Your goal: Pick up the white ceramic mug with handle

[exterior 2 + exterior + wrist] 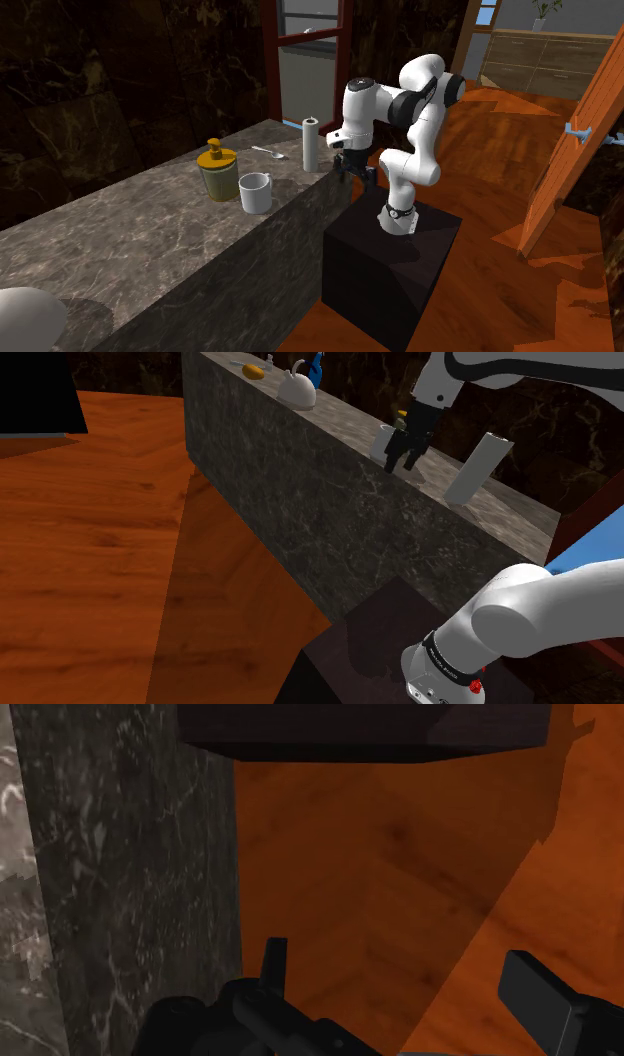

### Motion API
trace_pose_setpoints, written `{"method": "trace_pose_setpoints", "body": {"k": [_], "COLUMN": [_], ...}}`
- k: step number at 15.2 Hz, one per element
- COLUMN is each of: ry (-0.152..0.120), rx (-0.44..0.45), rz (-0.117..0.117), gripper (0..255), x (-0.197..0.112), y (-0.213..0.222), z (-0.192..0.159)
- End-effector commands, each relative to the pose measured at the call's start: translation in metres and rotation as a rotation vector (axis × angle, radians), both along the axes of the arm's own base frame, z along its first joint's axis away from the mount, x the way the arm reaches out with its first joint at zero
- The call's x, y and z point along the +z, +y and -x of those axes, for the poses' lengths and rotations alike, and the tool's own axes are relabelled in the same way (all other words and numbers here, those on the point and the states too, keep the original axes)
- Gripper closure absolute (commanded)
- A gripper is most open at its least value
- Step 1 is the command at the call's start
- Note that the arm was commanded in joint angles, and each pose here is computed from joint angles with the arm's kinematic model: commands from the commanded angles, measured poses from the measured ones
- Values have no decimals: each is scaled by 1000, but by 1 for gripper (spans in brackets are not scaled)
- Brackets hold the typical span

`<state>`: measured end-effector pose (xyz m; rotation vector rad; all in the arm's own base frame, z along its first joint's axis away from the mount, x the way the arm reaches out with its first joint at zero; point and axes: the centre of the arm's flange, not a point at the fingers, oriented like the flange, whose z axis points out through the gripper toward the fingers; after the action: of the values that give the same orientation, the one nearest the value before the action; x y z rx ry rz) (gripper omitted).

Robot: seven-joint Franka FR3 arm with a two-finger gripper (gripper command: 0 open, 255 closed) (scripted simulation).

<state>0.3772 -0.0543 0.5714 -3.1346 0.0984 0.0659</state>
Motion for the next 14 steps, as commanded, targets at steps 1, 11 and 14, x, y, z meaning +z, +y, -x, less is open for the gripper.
{"method": "trace_pose_setpoints", "body": {"k": [1,11,14], "ry": [-5,-32,-40], "rx": [0,-4,-6], "rz": [2,7,9], "gripper": [0,0,0], "x": [0,16,21], "y": [-17,-112,-141], "z": [-15,-100,-125]}}
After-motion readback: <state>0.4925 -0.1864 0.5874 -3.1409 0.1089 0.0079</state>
